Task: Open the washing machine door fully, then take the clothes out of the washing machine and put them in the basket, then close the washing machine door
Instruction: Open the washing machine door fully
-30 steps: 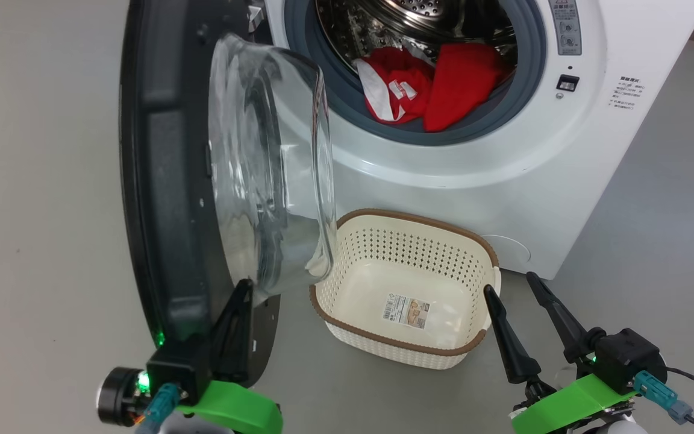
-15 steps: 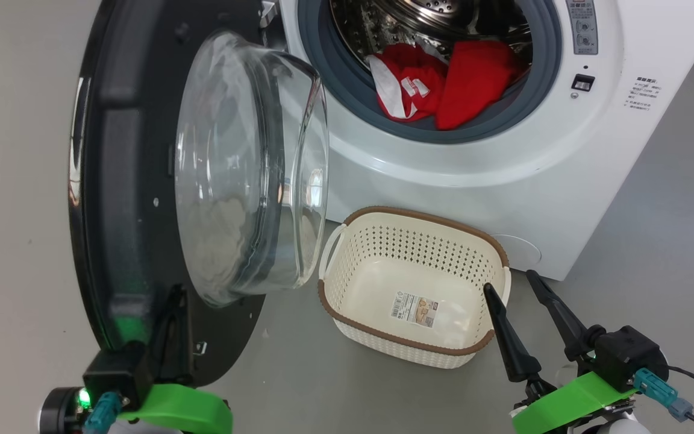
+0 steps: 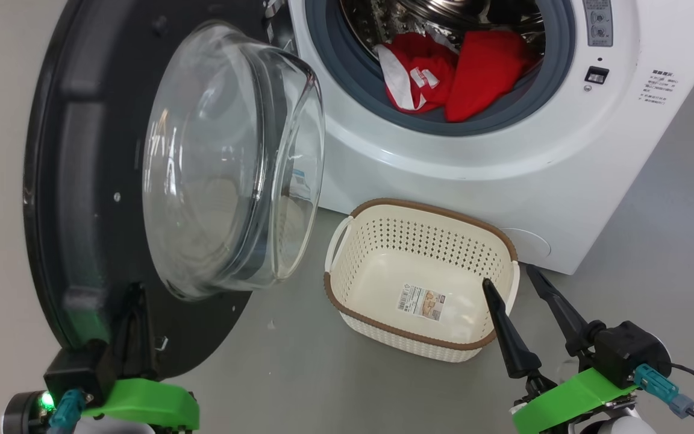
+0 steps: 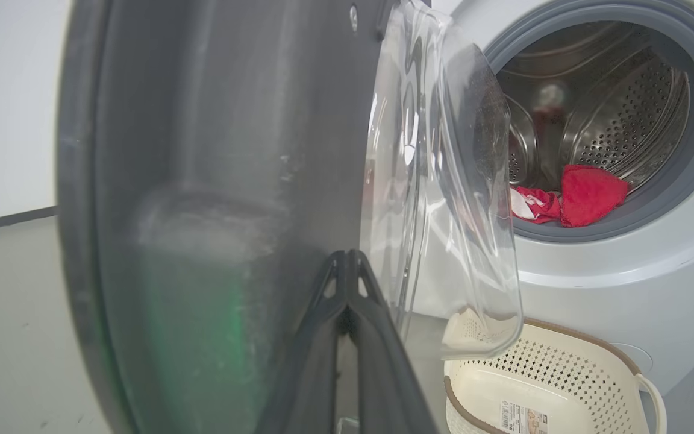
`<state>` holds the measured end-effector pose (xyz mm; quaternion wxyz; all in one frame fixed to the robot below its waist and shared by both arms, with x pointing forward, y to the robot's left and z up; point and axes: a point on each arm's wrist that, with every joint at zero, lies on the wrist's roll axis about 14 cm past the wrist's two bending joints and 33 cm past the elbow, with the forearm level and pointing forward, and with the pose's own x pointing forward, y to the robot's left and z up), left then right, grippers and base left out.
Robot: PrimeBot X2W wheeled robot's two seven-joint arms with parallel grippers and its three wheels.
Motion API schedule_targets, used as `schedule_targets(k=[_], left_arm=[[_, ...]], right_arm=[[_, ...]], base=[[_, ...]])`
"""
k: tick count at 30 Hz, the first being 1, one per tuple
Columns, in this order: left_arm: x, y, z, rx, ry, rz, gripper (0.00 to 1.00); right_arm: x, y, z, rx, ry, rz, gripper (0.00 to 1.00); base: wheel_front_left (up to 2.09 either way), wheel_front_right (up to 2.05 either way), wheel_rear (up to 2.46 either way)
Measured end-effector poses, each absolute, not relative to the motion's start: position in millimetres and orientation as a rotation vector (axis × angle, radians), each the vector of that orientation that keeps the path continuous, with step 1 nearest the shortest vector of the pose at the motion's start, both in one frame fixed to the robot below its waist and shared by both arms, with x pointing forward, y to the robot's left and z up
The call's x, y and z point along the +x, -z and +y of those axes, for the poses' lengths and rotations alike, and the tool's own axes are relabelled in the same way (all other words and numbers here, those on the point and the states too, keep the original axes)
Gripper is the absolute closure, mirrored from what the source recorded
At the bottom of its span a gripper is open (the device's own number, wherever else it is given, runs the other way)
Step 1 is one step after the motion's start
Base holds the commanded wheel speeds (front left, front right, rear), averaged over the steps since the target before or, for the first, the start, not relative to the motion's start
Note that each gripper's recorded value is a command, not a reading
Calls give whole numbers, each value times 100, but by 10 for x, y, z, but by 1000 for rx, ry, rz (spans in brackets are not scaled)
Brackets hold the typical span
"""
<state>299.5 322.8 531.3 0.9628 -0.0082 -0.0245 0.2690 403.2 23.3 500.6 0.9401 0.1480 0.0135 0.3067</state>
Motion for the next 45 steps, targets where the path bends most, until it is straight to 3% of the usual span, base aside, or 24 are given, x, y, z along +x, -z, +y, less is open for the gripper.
schedule_targets(k=[45], left_arm=[[2992, -5196, 4031, -22, -708, -19, 100]], right_arm=[[4027, -5038, 299, 250, -659, 44, 0]], base=[[0, 0, 0]])
